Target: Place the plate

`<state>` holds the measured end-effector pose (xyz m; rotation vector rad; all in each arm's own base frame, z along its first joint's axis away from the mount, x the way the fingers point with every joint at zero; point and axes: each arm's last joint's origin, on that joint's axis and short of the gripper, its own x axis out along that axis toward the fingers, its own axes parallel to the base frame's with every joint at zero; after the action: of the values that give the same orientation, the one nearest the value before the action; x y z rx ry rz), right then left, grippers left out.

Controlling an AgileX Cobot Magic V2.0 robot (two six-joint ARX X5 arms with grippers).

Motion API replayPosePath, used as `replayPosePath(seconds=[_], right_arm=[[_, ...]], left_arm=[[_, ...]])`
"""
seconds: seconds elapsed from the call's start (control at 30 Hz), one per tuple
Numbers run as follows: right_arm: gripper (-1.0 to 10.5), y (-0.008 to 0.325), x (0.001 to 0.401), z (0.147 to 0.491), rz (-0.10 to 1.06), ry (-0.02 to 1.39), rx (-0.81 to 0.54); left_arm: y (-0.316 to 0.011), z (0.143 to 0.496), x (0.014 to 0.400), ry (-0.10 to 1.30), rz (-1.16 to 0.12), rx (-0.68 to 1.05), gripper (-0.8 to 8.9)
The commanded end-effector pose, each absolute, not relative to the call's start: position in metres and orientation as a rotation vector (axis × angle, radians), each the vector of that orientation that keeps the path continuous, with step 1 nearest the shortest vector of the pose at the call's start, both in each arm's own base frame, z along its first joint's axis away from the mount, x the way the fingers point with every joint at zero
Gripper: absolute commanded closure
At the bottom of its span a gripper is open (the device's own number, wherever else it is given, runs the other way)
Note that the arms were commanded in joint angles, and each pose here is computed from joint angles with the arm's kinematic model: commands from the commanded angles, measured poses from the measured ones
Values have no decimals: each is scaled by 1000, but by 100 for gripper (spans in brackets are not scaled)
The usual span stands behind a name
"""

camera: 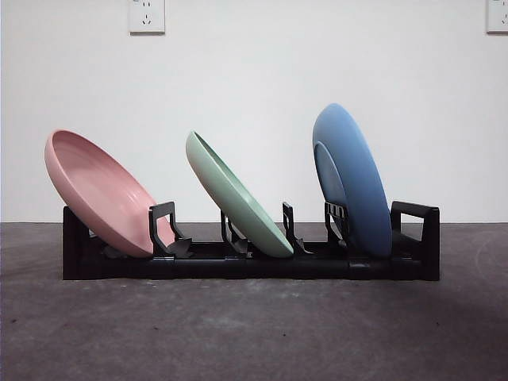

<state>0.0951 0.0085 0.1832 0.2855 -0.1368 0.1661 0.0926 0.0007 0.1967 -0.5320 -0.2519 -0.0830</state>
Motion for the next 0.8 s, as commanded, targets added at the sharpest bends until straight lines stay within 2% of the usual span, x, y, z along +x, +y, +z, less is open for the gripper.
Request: replayPosePath(seconds=[0.03, 0.17, 0.4, 0.57, 0.8], right_arm=[[932, 9, 91, 199, 188, -157, 356], [932, 8, 82, 227, 177, -98, 379], [932, 9, 73, 281, 207, 33, 378], [932, 12, 75, 308, 260, 231, 388], [932, 16, 86, 333, 310, 550, 423]], left_arm=[[0, 209, 89, -247, -108, -634, 803], [0, 240, 82, -148, -86, -620, 803], [-3, 302, 74, 50, -116, -463, 802], [-5, 337, 78, 250, -151, -448, 802], [-5, 364, 84, 536, -103, -427, 803]])
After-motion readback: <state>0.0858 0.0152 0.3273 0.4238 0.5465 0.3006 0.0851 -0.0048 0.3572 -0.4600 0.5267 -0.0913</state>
